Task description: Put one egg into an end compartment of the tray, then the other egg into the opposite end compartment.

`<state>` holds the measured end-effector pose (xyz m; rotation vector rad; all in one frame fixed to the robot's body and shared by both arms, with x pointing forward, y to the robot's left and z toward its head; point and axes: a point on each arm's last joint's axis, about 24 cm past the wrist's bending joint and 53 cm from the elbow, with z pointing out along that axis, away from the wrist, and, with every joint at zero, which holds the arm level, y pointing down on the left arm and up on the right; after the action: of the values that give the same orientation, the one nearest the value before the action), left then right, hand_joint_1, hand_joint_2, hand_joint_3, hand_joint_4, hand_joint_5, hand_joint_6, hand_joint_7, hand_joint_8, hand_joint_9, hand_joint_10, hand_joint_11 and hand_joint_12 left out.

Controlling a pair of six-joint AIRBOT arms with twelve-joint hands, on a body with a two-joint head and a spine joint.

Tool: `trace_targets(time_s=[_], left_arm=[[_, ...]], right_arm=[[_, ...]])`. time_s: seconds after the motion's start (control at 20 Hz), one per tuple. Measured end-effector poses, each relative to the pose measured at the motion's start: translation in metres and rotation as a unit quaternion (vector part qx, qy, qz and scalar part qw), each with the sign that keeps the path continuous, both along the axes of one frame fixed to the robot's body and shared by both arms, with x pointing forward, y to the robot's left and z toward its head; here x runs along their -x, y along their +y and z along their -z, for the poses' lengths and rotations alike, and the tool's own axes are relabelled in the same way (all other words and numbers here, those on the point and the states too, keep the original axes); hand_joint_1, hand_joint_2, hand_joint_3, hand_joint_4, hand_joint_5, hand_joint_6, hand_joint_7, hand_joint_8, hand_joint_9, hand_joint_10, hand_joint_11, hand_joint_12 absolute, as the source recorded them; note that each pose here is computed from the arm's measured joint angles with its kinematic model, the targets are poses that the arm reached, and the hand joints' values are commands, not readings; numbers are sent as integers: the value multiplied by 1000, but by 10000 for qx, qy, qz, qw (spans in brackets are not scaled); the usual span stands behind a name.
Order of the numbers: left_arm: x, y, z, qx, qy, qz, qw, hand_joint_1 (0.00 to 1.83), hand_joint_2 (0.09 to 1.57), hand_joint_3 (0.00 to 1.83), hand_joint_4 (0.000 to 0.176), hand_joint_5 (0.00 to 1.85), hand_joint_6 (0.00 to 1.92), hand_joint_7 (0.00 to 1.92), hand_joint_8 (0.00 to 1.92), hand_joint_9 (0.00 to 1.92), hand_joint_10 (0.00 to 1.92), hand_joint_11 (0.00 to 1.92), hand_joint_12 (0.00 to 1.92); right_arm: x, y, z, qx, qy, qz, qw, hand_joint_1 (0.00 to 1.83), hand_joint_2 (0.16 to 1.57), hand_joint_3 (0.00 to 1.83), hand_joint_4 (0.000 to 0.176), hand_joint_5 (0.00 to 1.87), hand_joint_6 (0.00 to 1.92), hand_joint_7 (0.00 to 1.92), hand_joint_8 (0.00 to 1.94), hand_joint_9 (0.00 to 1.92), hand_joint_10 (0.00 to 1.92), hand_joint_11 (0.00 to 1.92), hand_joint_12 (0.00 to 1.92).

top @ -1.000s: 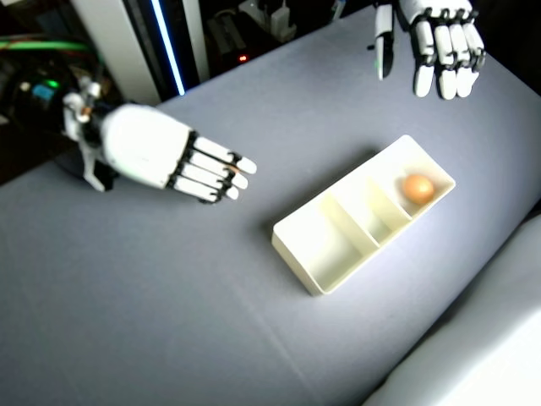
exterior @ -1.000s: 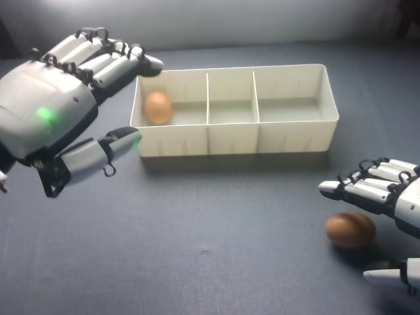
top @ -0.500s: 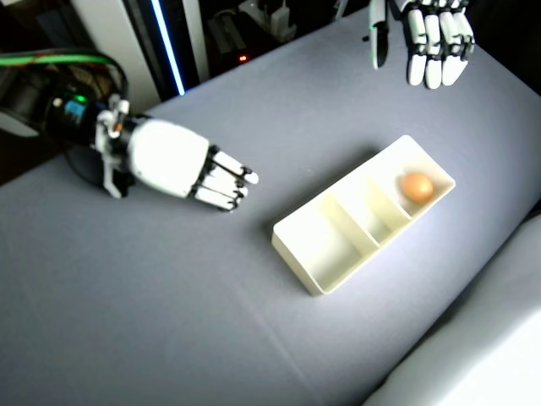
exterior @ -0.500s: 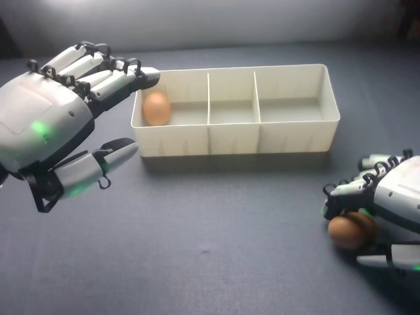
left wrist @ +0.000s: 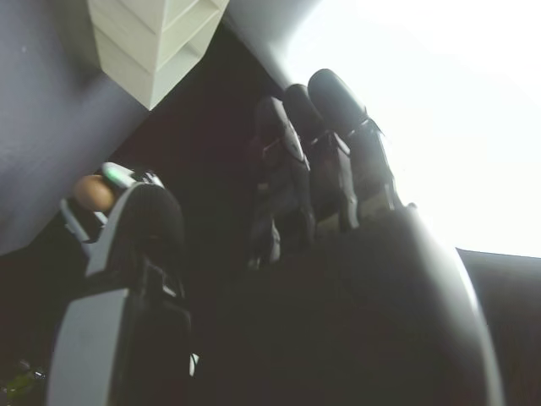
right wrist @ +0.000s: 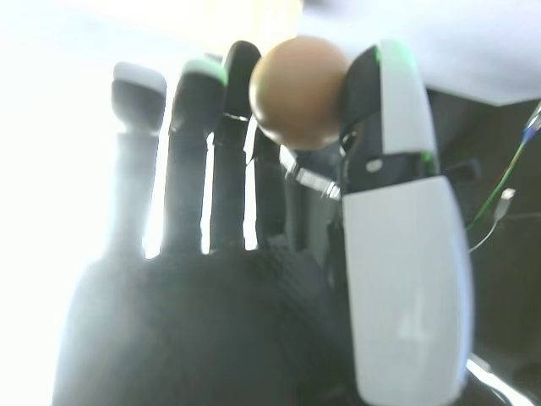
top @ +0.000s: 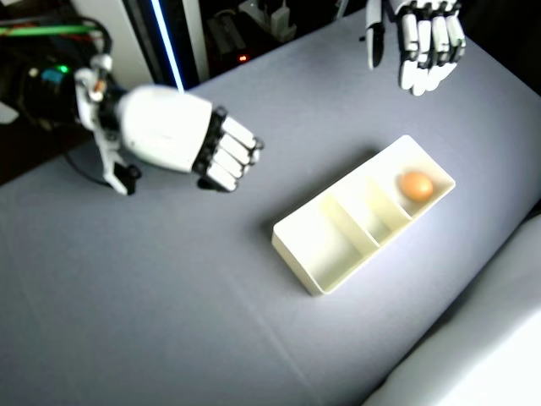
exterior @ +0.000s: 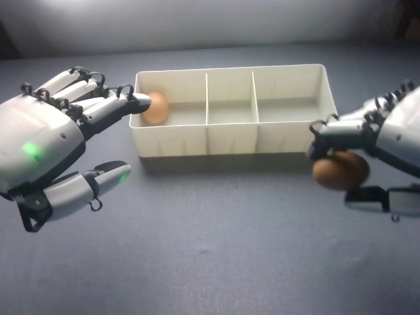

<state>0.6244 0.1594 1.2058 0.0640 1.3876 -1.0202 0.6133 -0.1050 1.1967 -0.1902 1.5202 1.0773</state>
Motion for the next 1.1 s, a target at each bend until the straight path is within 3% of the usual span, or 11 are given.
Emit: trace_targets(time_s=[0.15,0.2,0.25,0.3,0.4,0.6,0.65,0.75,0.8,0.95,1.1], left_arm=[[0,7,1,107,26,-84,9999,443,1469,0,0,147,605,460,41,81,884,0,1574],[0,7,2,98,43,-81,9999,467,1468,0,0,150,603,454,37,77,881,0,1546],[1,8,4,94,54,-78,9999,498,1463,0,0,164,588,443,31,63,865,0,1492],[2,9,6,92,76,-82,9999,540,1462,0,0,185,578,455,34,78,863,0,1489],[2,11,7,117,102,-113,9998,568,1460,0,0,220,557,476,39,114,862,0,1538],[2,11,6,200,88,-128,9997,522,1467,3,0,281,435,484,20,138,779,0,1505],[2,10,8,237,121,-112,9996,507,1475,4,0,285,426,486,19,135,792,0,1512],[3,7,7,228,101,-55,9997,450,1477,3,9,289,417,499,23,134,825,0,1486],[4,7,7,226,95,-47,9997,418,1475,2,10,288,410,499,23,124,839,0,1476],[2,10,7,267,118,-102,9995,429,1472,0,10,292,385,489,17,108,861,0,1448],[3,9,6,278,105,-86,9995,412,1472,0,3,317,325,493,15,115,861,0,1503]], right_arm=[[-22,3,-29,-163,-394,141,9990,1185,1289,14,0,636,1319,720,1690,751,1820,759,1921],[-33,4,-39,-212,-507,221,9982,1143,1306,13,0,627,1379,677,1697,640,1808,685,1921],[-41,7,-43,-201,-563,282,9978,1166,1277,0,0,620,1405,791,1486,786,1571,758,1854],[-52,10,-47,-156,-596,380,9974,1197,1259,0,0,645,1332,830,1473,892,1545,856,1851],[-70,16,-56,-156,-633,515,9965,1184,1296,4,0,600,1307,752,1675,1023,1800,1102,1913],[-110,15,-43,-152,-252,833,9961,1172,1310,5,0,496,1464,774,1572,867,1690,932,1921],[-120,16,-32,-120,-48,909,9958,1259,1276,0,0,355,1154,710,1497,863,1628,924,1921],[-129,17,-19,5,170,1014,9947,709,1287,1,0,73,638,358,760,350,1205,313,1844],[-131,16,-12,167,211,1082,9938,482,1288,1,0,14,235,124,466,69,967,62,1786],[-131,16,-8,253,241,1137,9929,357,1317,4,0,0,10,87,154,0,503,0,1582],[-121,22,-14,163,201,1044,9942,204,1344,5,0,0,0,41,84,0,516,0,1808]])
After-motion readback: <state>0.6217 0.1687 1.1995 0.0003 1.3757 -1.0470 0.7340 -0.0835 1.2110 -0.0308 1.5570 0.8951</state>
